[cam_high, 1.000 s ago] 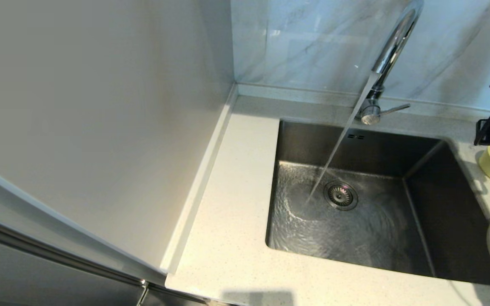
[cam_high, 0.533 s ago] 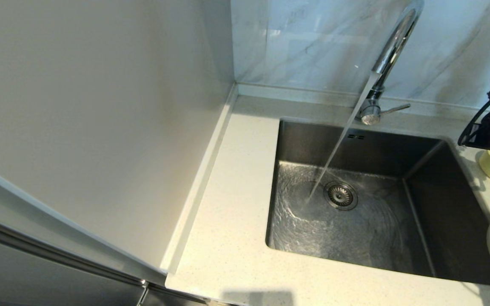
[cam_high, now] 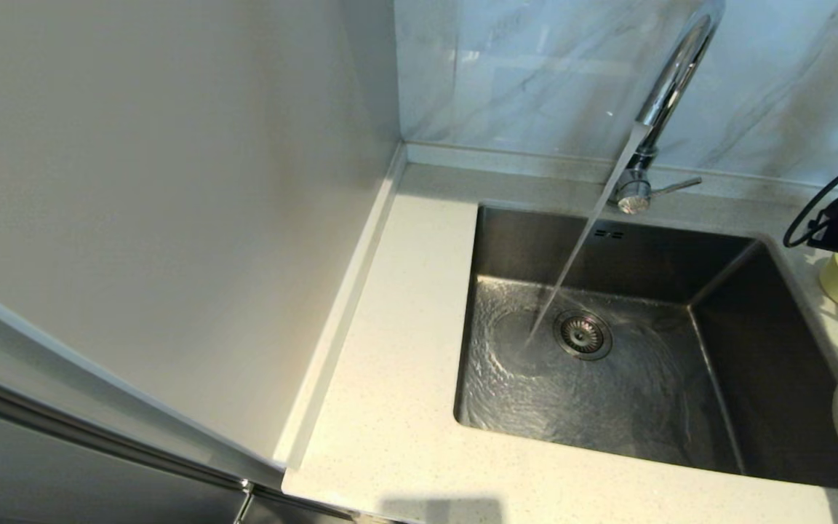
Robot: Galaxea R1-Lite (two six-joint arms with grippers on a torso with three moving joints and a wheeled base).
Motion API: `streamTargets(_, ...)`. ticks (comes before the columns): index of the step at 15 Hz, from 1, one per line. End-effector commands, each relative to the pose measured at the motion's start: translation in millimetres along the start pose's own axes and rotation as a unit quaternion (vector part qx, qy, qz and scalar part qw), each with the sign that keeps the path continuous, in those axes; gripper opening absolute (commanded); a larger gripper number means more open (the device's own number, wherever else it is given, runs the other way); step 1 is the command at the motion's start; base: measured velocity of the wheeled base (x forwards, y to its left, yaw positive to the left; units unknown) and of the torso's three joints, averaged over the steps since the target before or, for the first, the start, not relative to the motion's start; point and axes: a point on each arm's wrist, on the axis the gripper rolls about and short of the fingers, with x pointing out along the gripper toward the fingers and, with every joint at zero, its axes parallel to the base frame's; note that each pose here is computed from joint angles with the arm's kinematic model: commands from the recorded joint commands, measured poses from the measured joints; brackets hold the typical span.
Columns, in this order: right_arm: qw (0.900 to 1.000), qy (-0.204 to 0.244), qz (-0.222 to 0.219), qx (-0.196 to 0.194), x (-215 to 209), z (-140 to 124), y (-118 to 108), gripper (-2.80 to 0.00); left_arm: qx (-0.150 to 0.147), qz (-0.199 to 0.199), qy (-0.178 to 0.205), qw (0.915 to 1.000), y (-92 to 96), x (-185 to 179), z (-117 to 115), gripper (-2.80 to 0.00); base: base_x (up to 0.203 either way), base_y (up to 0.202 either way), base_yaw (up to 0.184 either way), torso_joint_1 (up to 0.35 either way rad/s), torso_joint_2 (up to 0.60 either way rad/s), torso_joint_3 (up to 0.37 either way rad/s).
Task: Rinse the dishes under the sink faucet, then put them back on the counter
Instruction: Pick up the bowl
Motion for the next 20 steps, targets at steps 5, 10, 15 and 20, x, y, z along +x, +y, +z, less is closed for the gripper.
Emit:
streamTargets(5,1.0,0.001,-0.006,0.0,16.6,-5.4,2.0,0.0,0.0,0.0,0.0,1.0,0.0,0.0,0.0,-2.8,0.0,0.0,0.0,0.0,0.0,0.0)
streamTargets(10,1.0,0.007,-0.016,0.002,32.2,-10.7,-0.9,0.0,0.0,0.0,0.0,1.0,0.0,0.0,0.0,-2.8,0.0,0.0,0.0,0.0,0.0,0.0)
streamTargets(15,1.0,0.006,-0.019,0.003,32.0,-8.7,-6.3,-2.8,0.0,0.0,0.0,1.0,0.0,0.0,0.0,-2.8,0.0,0.0,0.0,0.0,0.0,0.0)
streamTargets(20,1.0,0.019,-0.007,-0.002,15.3,-14.6,-7.2,-2.8,0.0,0.0,0.0,1.0,0.0,0.0,0.0,-2.8,0.0,0.0,0.0,0.0,0.0,0.0)
